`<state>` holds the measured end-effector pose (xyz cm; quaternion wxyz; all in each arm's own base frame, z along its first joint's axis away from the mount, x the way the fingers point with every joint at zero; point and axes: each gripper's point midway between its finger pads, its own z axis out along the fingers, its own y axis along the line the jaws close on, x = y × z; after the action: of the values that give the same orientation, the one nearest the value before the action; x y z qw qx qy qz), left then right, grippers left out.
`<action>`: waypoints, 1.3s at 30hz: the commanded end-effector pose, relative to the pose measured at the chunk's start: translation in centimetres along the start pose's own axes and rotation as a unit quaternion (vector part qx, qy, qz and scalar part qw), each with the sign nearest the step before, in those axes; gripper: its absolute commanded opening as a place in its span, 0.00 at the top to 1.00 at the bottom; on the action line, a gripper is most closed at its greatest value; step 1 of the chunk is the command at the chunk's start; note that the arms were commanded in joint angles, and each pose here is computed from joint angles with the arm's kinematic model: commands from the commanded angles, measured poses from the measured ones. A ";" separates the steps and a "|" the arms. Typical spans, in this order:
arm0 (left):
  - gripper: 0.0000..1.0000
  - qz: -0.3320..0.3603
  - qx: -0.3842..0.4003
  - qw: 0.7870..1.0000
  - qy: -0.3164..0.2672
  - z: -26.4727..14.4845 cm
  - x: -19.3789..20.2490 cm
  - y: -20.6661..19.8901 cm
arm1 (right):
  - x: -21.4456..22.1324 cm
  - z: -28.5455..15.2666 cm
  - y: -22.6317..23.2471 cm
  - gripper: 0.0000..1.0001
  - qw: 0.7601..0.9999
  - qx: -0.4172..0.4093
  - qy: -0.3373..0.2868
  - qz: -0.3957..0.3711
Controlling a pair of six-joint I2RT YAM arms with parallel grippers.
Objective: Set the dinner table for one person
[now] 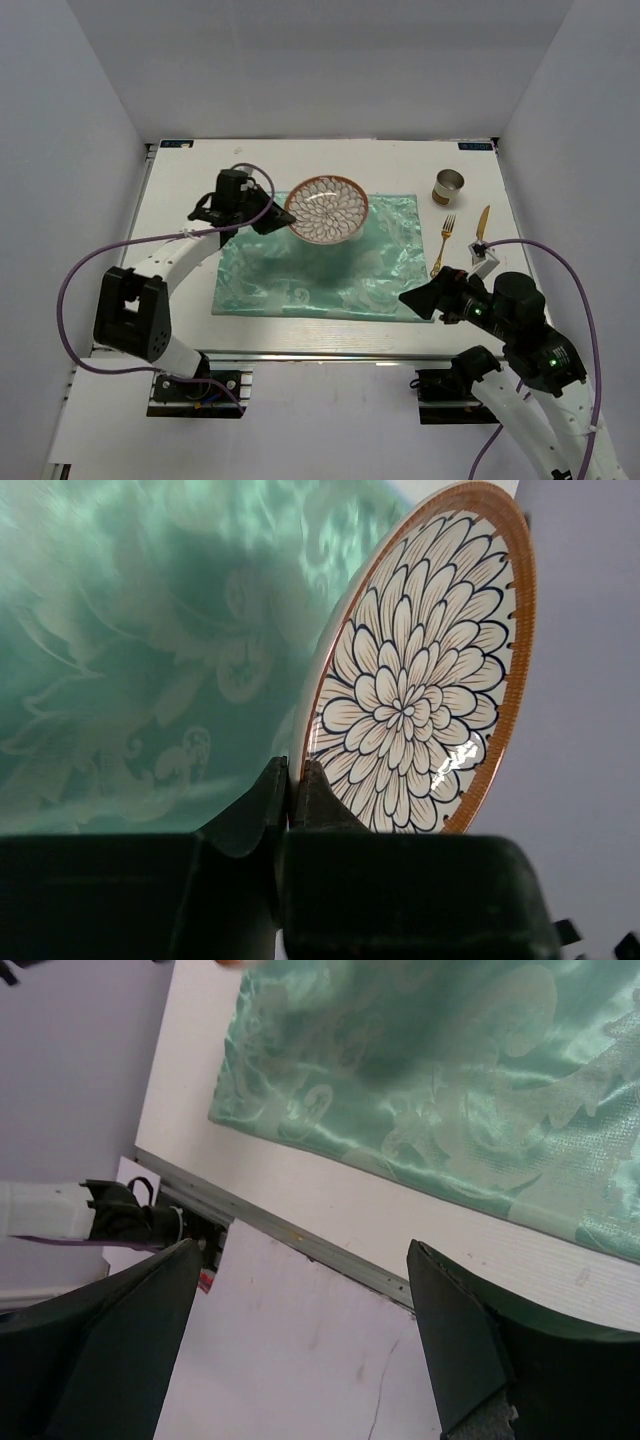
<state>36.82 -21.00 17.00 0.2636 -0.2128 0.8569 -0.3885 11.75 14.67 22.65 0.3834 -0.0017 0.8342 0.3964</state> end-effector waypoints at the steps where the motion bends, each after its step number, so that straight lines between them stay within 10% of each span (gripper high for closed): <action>1: 1.00 0.034 0.082 0.996 0.012 0.0 0.7 -4.0 | -0.7 -0.4 0.4 0.11 0.999 -0.005 -0.028 0.036; 34: 1.00 0.111 0.006 0.994 0.013 6.0 4.4 5.1 | 0.9 -1.4 -0.7 0.11 1.000 0.005 -0.018 0.019; 39: 0.63 0.107 -0.011 0.994 -0.004 5.3 3.6 5.0 | 1.3 -1.1 -0.6 0.11 1.000 -0.003 -0.010 0.014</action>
<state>34.92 -22.45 5.06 0.2568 -0.1307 0.9029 -0.3189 10.01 13.50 21.48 0.3765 0.0295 0.8365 0.3971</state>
